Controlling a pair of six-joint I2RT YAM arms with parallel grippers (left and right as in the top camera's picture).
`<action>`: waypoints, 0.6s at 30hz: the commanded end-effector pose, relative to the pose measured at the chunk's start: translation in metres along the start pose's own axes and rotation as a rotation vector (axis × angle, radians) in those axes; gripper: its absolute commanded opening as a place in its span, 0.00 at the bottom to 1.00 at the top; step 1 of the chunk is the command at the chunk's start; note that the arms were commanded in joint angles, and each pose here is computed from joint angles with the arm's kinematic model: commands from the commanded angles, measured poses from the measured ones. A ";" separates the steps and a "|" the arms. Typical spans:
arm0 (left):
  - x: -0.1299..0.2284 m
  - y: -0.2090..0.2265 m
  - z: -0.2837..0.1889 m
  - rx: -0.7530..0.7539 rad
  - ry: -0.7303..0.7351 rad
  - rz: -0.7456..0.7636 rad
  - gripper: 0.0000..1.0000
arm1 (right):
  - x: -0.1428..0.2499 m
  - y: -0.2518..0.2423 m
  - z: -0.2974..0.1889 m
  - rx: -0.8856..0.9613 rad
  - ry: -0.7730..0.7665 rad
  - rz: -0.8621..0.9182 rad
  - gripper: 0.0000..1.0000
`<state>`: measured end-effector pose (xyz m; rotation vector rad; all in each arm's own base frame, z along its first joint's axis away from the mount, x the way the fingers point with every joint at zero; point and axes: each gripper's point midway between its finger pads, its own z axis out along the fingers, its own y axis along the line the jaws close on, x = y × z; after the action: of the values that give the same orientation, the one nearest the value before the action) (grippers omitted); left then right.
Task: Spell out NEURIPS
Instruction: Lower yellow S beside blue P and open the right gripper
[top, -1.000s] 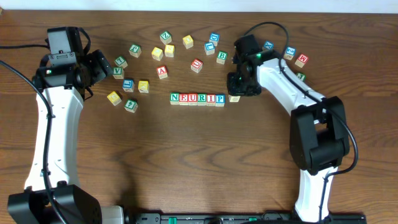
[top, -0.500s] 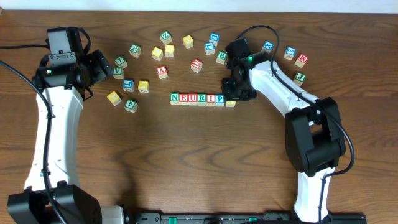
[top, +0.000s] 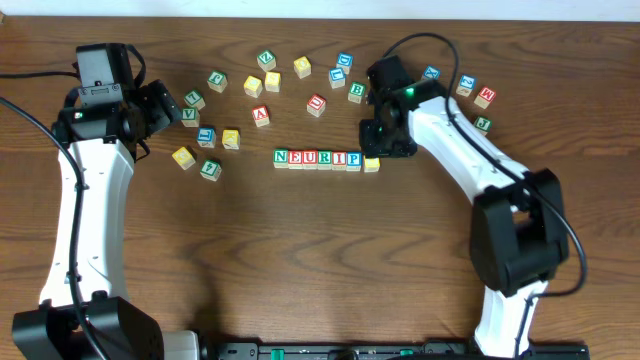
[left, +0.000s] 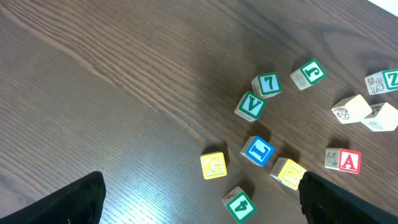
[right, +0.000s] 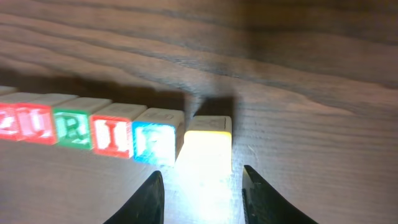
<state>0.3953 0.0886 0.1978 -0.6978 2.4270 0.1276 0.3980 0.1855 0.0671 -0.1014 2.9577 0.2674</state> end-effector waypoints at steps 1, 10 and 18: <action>-0.004 0.001 0.000 -0.006 -0.007 -0.001 0.98 | -0.006 -0.003 -0.018 0.001 -0.034 0.022 0.35; -0.004 0.001 0.000 -0.006 -0.007 -0.001 0.98 | 0.000 -0.027 -0.007 0.118 -0.028 0.073 0.31; -0.004 0.001 0.000 -0.006 -0.007 -0.001 0.98 | 0.014 -0.035 0.020 0.121 -0.018 0.093 0.28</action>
<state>0.3952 0.0886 0.1978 -0.6981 2.4273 0.1271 0.3938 0.1624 0.0486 0.0063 2.9451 0.1336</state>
